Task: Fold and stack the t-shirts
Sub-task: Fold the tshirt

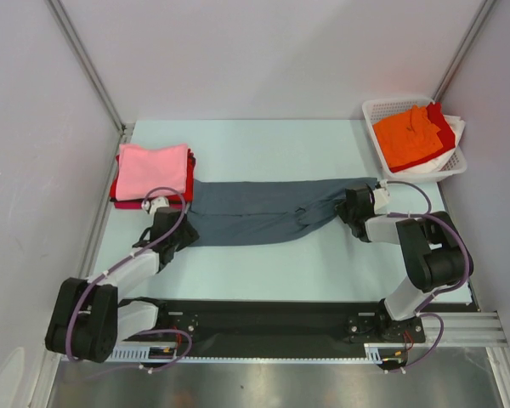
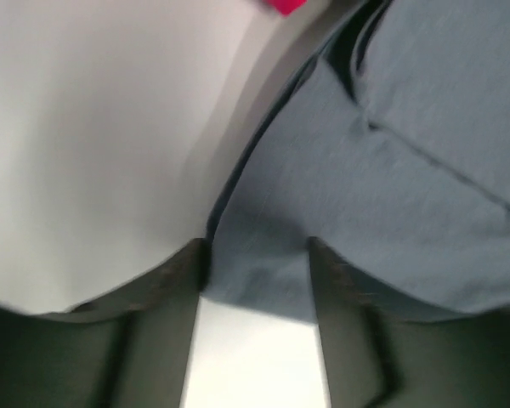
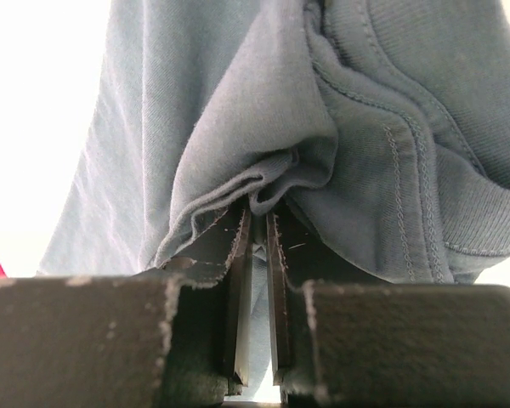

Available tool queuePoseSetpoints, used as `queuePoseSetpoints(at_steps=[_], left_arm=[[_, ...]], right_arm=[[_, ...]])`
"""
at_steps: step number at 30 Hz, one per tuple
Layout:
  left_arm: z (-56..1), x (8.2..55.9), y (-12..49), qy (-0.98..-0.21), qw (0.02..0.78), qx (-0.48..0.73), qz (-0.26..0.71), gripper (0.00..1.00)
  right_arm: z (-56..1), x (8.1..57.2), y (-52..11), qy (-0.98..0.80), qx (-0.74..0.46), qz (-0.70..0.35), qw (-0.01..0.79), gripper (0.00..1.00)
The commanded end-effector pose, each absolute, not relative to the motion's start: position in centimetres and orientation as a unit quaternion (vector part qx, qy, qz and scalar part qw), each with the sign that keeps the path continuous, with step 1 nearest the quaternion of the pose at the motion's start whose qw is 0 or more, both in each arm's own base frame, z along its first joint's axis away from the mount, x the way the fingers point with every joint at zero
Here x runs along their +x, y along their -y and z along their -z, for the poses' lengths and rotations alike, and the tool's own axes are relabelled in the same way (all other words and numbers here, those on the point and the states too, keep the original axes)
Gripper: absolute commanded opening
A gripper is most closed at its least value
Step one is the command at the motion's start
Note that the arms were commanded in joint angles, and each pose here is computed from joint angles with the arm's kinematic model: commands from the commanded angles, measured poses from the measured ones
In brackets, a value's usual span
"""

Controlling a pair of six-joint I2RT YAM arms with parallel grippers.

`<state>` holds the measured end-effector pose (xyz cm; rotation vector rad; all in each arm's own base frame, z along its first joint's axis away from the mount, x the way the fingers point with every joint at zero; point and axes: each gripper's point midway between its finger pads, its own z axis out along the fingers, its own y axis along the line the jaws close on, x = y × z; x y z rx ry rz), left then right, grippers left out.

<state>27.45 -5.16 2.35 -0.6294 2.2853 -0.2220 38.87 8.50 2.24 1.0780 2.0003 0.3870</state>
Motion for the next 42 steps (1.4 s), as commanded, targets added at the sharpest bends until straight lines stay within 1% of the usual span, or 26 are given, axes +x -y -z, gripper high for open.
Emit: queuePoseSetpoints(at_steps=[1, 2, 3, 5, 6, 9, 10, 11, 15, 18, 19, 20, 21, 22, 23, 26, 27, 29, 32, 33, 35, 36, 37, 39, 41, 42], left_arm=[[-1.6, 28.3, 6.1, -0.883, 0.369, -0.265, 0.12, 0.52], [-1.4, 28.2, 6.3, -0.883, 0.367, -0.264, 0.125, 0.46], [-1.1, 27.9, 6.5, -0.883, 0.365, -0.263, 0.131, 0.28], [-1.3, 27.7, 7.2, -0.878, 0.367, -0.265, 0.155, 0.12], [-1.4, 27.2, 7.7, -0.876, 0.368, -0.26, 0.172, 0.0], [-1.1, 25.7, 8.9, -0.876, 0.36, -0.255, 0.195, 0.0], [-0.9, 24.9, 9.9, -0.88, 0.352, -0.243, 0.204, 0.01], [-1.9, 24.7, 10.5, -0.869, 0.366, -0.25, 0.22, 0.01], [-2.2, 21.3, 14.2, -0.863, 0.362, -0.231, 0.265, 0.0], [-2.4, 20.0, 15.1, -0.851, 0.363, -0.252, 0.284, 0.0], [-2.4, 19.1, 16.2, -0.853, 0.357, -0.237, 0.297, 0.0], [-2.4, 18.7, 16.7, -0.849, 0.351, -0.249, 0.306, 0.0], [-2.3, 18.7, 16.5, -0.844, 0.362, -0.258, 0.301, 0.0], [-2.5, 17.7, 17.7, -0.846, 0.358, -0.242, 0.314, 0.0], [-2.7, 17.5, 18.2, -0.84, 0.357, -0.254, 0.32, 0.0], [-3.5, 16.8, 20.0, -0.832, 0.368, -0.252, 0.329, 0.0], [-4.2, 16.7, 21.0, -0.829, 0.369, -0.249, 0.339, 0.0], [-4.6, 16.1, 22.6, -0.826, 0.378, -0.239, 0.344, 0.0], [-5.9, 15.4, 26.0, -0.822, 0.397, -0.219, 0.344, 0.01], [-7.6, 14.5, 28.3, -0.816, 0.397, -0.205, 0.366, 0.03], [-7.7, 14.3, 30.4, -0.818, 0.417, -0.175, 0.357, 0.08], [-8.1, 14.1, 31.5, -0.819, 0.418, -0.16, 0.359, 0.09], [-9.7, 13.6, 33.5, -0.812, 0.416, -0.149, 0.38, 0.1], [-10.4, 13.0, 35.0, -0.811, 0.42, -0.126, 0.387, 0.14], [-10.9, 12.8, 35.4, -0.805, 0.425, -0.115, 0.397, 0.23], [-11.6, 12.5, 35.5, -0.794, 0.421, -0.117, 0.424, 0.32]], right_arm=[[-2.4, 39.0, -9.2, -0.808, 0.388, -0.162, 0.413, 0.1], [-2.5, 39.0, -9.0, -0.813, 0.378, -0.155, 0.416, 0.1], [-2.7, 39.0, -9.1, -0.813, 0.375, -0.154, 0.418, 0.1], [-3.0, 39.5, -9.3, -0.82, 0.361, -0.153, 0.418, 0.11], [-2.6, 39.6, -9.3, -0.826, 0.356, -0.149, 0.41, 0.11], [-3.2, 41.3, -10.5, -0.845, 0.323, -0.158, 0.397, 0.11], [-2.5, 41.5, -10.8, -0.854, 0.314, -0.154, 0.385, 0.11], [-2.0, 41.6, -11.0, -0.862, 0.307, -0.15, 0.375, 0.09], [-2.9, 44.9, -12.1, -0.866, 0.276, -0.179, 0.377, 0.08], [-2.1, 46.4, -13.0, -0.872, 0.261, -0.213, 0.356, 0.1], [-3.5, 48.3, -13.5, -0.864, 0.252, -0.231, 0.369, 0.11], [-2.0, 48.4, -14.4, -0.873, 0.242, -0.251, 0.342, 0.13], [-2.1, 49.3, -14.5, -0.872, 0.237, -0.261, 0.339, 0.13], [-3.6, 51.4, -15.0, -0.865, 0.229, -0.278, 0.35, 0.13], [-1.8, 51.4, -15.6, -0.876, 0.224, -0.287, 0.318, 0.13], [-2.5, 53.7, -16.3, -0.869, 0.216, -0.316, 0.314, 0.13], [-1.6, 54.0, -16.3, -0.87, 0.217, -0.318, 0.308, 0.13], [-2.7, 55.5, -16.4, -0.864, 0.208, -0.327, 0.321, 0.15], [-1.8, 56.6, -16.4, -0.868, 0.202, -0.326, 0.314, 0.17], [-3.4, 58.2, -16.5, -0.863, 0.192, -0.33, 0.331, 0.17], [-1.7, 58.5, -16.6, -0.874, 0.192, -0.322, 0.309, 0.18], [-3.1, 60.0, -16.6, -0.871, 0.182, -0.32, 0.325, 0.18], [-1.5, 59.8, -16.4, -0.882, 0.187, -0.307, 0.306, 0.18], [-2.3, 61.3, -15.7, -0.881, 0.189, -0.29, 0.322, 0.18], [-1.7, 61.6, -14.9, -0.886, 0.192, -0.274, 0.321, 0.19], [-1.9, 61.9, -14.4, -0.886, 0.197, -0.267, 0.325, 0.19]])
